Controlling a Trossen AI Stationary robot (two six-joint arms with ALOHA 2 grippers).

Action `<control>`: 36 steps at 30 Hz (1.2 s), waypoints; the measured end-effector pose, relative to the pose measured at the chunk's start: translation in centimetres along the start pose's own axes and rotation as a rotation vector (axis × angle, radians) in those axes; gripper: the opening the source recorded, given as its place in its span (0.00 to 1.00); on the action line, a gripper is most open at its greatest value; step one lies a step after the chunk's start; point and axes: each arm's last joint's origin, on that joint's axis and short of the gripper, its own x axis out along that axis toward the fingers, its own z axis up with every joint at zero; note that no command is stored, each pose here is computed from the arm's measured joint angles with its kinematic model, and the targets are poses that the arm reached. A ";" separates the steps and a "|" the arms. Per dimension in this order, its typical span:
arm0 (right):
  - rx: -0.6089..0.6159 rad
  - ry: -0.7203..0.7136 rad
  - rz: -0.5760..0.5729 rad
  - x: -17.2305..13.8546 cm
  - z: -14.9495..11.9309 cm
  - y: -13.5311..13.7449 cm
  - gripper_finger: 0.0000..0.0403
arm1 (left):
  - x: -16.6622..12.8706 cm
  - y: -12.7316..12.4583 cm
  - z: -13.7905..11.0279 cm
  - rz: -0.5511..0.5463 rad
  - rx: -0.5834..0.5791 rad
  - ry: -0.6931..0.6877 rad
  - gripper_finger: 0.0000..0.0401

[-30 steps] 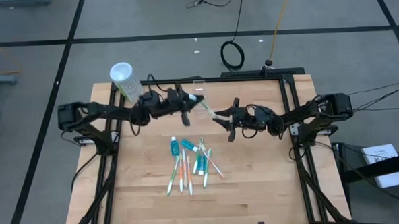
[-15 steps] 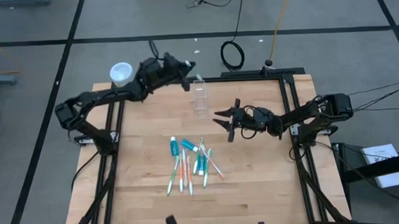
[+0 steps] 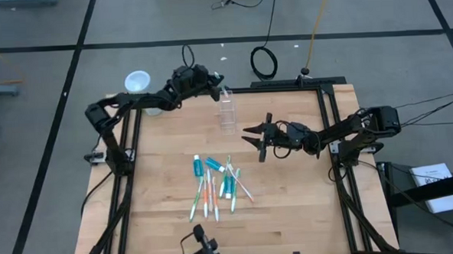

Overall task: Pick & Place toothbrushing station
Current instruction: Put the green toothbrush into the transparent organizer

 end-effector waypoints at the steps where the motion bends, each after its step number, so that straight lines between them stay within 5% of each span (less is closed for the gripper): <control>1: 0.000 0.000 0.000 0.0 0.0 0.0 0.31 | 0.2 0.1 -0.4 0.000 -0.005 0.011 0.05; 13: -0.001 0.000 -0.001 0.0 0.0 0.0 0.30 | 1.6 0.7 -3.2 -0.004 -0.057 0.044 0.09; 22: -0.001 0.001 -0.001 0.0 0.0 0.0 0.31 | 1.7 0.6 -3.1 -0.002 -0.052 0.030 0.03; 29: -0.001 0.001 -0.001 0.0 0.0 0.0 0.30 | 1.7 0.5 -3.1 0.014 -0.046 0.036 0.15; 36: -0.001 0.001 -0.001 0.0 0.0 0.0 0.30 | 1.7 0.6 -3.6 0.065 -0.039 0.073 0.16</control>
